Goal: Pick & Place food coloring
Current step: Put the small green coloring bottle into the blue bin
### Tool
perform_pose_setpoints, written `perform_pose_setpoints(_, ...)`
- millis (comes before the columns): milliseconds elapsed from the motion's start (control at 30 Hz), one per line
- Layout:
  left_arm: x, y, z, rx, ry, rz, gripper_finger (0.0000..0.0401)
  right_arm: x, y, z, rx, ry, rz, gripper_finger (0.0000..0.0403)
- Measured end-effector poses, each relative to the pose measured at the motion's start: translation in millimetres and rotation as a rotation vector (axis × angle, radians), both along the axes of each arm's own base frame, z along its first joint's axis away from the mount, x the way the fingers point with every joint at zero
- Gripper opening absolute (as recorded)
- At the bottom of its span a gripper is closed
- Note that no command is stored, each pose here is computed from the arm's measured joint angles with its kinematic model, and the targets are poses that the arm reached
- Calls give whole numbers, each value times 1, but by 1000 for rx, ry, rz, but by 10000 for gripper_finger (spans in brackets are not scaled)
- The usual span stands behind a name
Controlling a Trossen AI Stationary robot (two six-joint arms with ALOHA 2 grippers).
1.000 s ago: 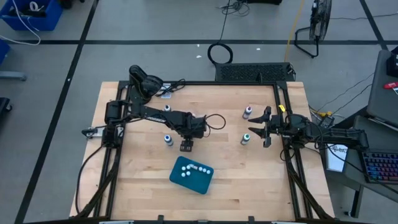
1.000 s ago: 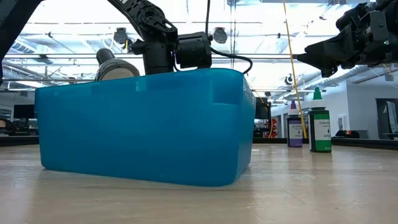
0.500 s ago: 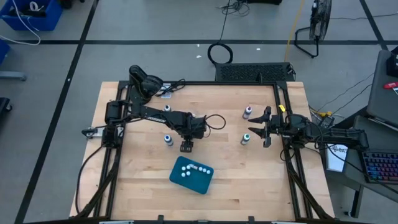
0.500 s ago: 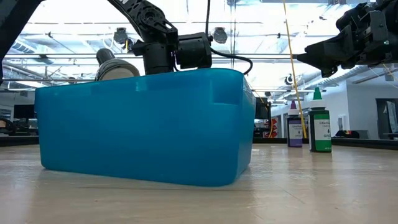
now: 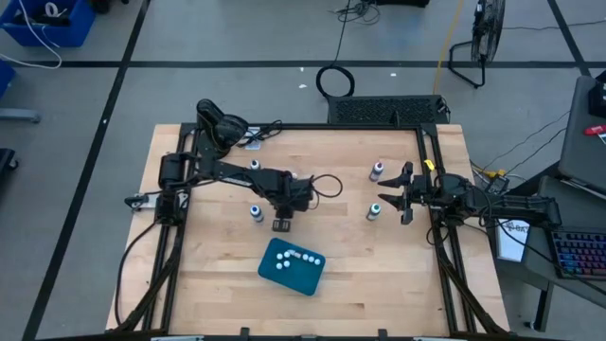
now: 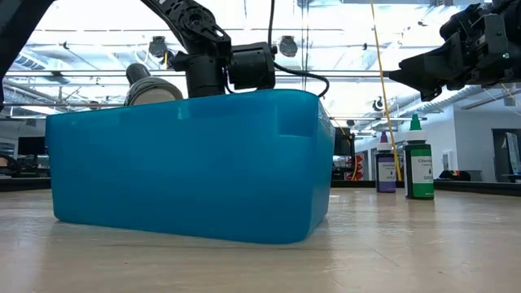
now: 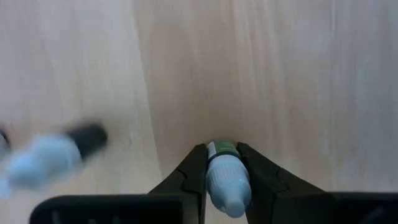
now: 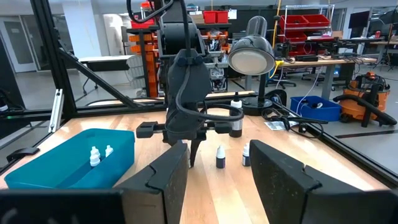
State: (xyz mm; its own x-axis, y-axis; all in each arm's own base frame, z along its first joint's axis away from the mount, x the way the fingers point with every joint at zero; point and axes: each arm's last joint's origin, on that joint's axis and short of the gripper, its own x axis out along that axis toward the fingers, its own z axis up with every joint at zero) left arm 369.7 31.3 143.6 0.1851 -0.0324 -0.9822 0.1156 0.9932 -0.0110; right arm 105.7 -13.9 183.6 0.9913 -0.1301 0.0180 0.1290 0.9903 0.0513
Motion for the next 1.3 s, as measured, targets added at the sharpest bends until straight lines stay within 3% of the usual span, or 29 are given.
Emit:
perform_pose_setpoints(300,-16,-28,48,83,-38,9,66,0,0,0,0,-2,0,160)
perform_pose_setpoints(467,-27,-63,82,50,-153,20,66,1,0,0,1,5,0,160)
perform_pose_setpoints(600,-35,-94,94,17,-197,-6,66,1,0,0,1,6,0,160)
perform_pose_setpoints(900,-35,-135,74,-12,-150,14,66,1,0,0,1,5,0,160)
perform_pose_setpoints(1300,-17,-140,29,1,-82,18,66,1,0,0,1,6,0,160)
